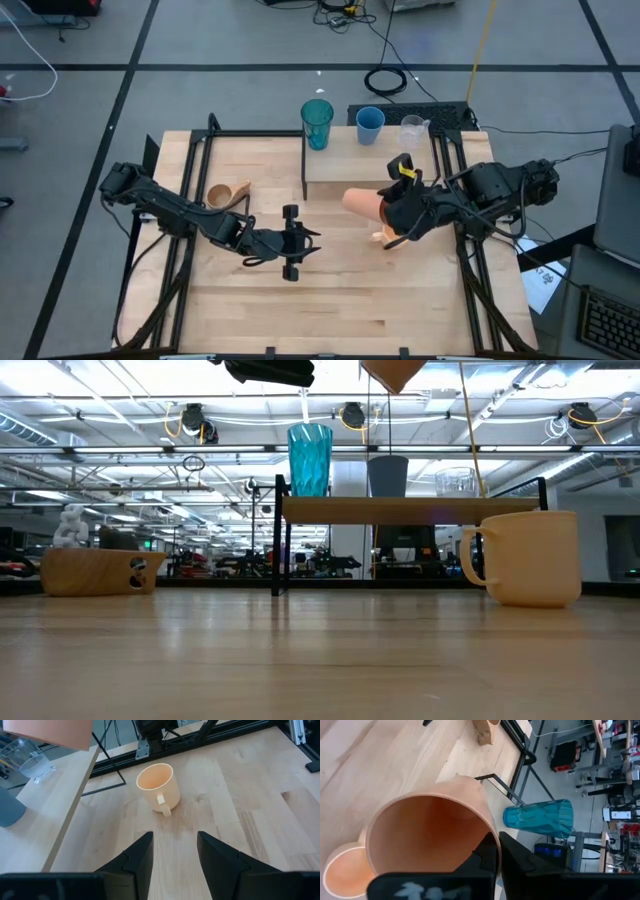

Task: Stack small to large cups/mugs on shelf
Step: Put the orange cup on the shelf

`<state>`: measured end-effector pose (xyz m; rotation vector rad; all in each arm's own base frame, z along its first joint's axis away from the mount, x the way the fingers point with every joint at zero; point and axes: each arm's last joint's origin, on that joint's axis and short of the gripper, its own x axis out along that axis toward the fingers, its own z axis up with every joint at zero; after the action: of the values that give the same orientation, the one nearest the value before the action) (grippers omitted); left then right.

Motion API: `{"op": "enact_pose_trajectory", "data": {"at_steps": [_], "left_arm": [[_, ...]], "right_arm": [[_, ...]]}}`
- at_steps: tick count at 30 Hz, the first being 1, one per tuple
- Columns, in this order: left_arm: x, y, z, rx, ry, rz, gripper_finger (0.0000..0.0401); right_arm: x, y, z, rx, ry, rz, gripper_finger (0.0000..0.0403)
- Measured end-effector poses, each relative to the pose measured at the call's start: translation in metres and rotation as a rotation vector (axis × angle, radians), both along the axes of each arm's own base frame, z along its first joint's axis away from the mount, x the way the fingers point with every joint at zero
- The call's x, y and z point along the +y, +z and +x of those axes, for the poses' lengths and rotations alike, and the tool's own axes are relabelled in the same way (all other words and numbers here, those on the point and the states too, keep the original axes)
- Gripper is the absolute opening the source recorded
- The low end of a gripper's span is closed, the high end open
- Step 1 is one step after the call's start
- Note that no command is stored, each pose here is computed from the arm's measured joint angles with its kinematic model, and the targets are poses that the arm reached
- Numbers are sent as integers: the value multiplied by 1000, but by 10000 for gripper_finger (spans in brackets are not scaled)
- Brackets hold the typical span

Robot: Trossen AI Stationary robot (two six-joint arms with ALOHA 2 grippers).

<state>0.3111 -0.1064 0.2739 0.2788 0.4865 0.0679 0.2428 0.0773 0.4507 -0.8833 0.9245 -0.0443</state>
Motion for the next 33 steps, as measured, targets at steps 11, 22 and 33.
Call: {"op": "enact_pose_trajectory", "data": {"at_steps": [11, 22, 33], "left_arm": [[0, 0, 0, -2, 0, 0, 154], [0, 2, 1, -21, -7, 5, 154], [-6, 7, 2, -73, -40, 30, 154]], "right_arm": [[0, 0, 0, -31, -55, 49, 0], [0, 0, 0, -167, -286, 266, 0], [0, 0, 0, -319, -558, 516, 0]]}}
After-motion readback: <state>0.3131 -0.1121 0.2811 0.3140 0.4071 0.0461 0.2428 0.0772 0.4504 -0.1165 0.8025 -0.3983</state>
